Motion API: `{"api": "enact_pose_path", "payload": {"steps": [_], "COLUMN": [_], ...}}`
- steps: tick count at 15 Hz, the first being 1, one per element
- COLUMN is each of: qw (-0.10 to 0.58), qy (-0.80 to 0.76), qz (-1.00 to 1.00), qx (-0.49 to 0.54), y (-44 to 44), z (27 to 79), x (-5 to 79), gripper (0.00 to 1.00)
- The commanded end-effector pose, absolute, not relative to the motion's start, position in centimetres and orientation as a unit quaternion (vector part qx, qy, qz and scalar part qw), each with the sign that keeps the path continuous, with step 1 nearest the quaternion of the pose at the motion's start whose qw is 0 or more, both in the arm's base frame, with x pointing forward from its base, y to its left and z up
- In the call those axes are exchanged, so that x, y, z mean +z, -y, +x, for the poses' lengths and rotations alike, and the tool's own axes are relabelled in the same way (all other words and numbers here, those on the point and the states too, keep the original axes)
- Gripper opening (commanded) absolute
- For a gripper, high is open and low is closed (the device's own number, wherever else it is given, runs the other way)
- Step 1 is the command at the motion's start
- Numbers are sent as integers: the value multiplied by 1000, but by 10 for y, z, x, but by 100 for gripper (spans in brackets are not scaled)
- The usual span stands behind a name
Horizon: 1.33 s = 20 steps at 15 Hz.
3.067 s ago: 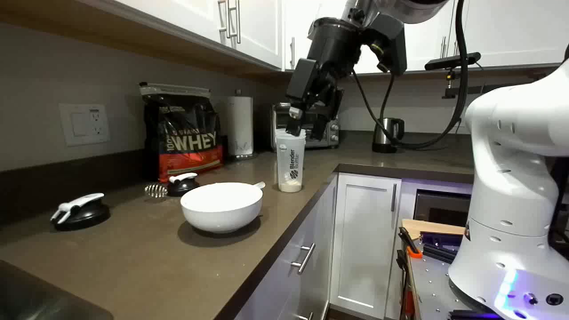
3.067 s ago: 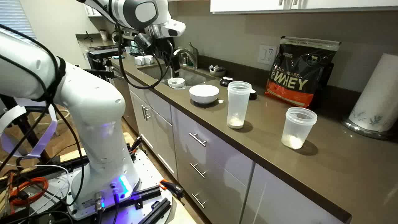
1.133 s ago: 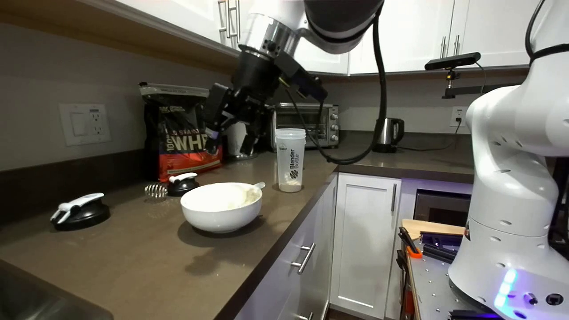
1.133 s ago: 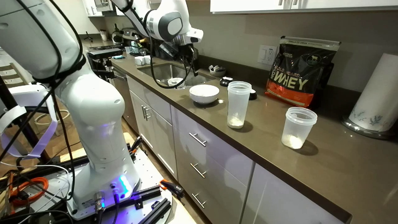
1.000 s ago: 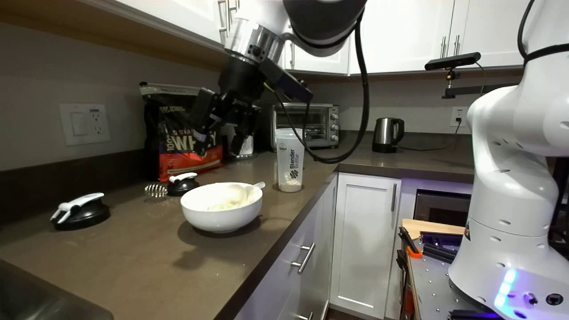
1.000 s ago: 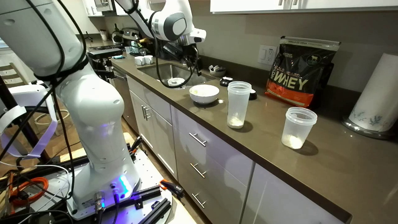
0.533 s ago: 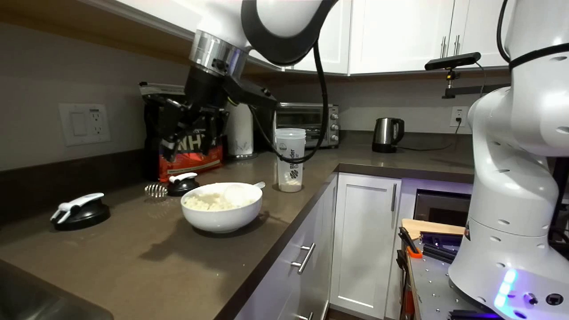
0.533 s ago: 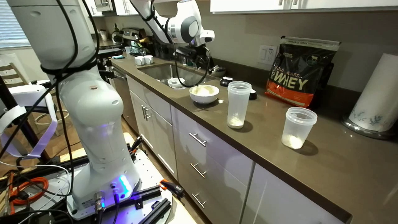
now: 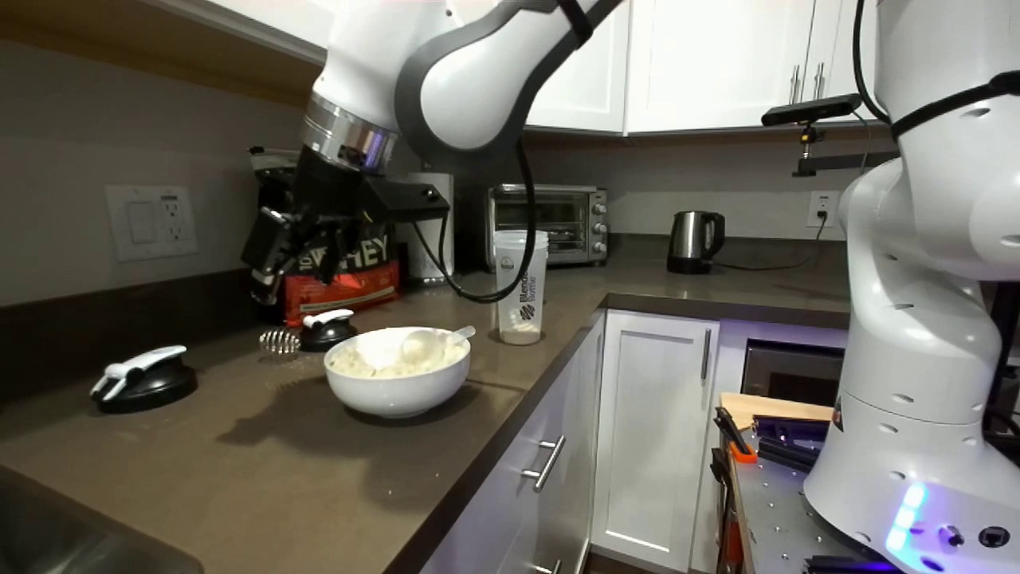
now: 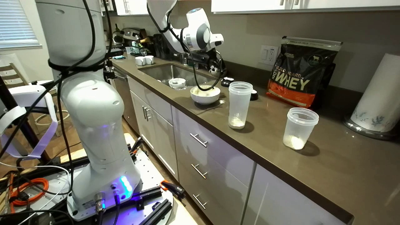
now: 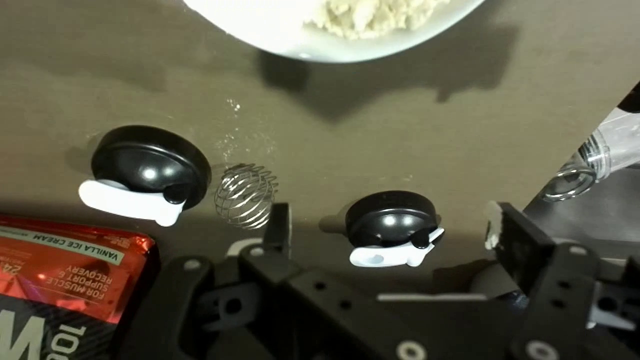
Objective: Put the silver object in the right most container
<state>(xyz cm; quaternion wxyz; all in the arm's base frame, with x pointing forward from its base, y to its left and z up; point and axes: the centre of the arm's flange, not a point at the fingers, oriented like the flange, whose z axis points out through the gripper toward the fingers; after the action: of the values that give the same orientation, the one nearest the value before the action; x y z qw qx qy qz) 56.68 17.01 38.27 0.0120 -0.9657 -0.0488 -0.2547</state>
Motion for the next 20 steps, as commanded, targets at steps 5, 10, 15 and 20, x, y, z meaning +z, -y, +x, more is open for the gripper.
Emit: {"api": "enact_pose_path", "payload": {"steps": [5,10,15,20], "qw": [-20,-53,-72,-82], "qy": [72,97,114,131], "qz": [-960,-958,-958,-957], "qx": [-271,-264,-252,-246], "y": [-172,-165,-156,-150], "z": [607,622,632,647], "x": [368,360,346,338], "gripper": [100,100,100,100]}}
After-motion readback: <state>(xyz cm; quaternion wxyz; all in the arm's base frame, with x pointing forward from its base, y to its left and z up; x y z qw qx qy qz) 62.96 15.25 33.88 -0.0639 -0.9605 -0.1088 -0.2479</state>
